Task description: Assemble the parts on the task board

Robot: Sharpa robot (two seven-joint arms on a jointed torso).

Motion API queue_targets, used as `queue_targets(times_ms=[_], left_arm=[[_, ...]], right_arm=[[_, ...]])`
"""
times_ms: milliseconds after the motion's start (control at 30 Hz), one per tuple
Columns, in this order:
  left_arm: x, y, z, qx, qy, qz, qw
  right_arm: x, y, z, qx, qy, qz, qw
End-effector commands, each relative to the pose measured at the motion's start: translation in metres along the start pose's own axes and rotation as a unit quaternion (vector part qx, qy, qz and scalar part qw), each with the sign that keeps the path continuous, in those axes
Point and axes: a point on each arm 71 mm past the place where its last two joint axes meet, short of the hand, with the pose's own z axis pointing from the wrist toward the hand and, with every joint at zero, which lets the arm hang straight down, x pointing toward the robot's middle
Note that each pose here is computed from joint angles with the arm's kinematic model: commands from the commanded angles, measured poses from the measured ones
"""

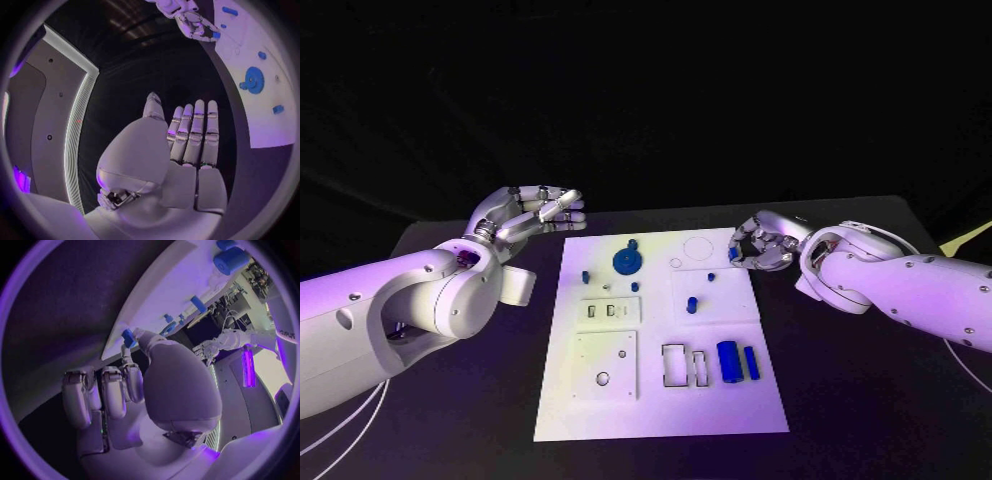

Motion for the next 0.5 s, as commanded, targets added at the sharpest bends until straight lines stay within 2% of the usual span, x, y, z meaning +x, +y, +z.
queue_targets(times_ms=[33,267,500], left_arm=[[0.0024,-0.0015,0.0004,0.006,0.009,-0.005,1.0],[0.0024,-0.0014,0.0004,0.006,0.009,-0.005,1.0],[0.002,-0.0013,0.0003,0.005,0.009,-0.005,1.0]], right_arm=[[0.0031,0.0003,0.0006,0.001,0.005,-0.007,1.0],[0.0056,0.0014,0.0019,0.001,0.004,-0.009,1.0],[0.0032,0.0006,0.0018,0.004,-0.015,-0.009,1.0]])
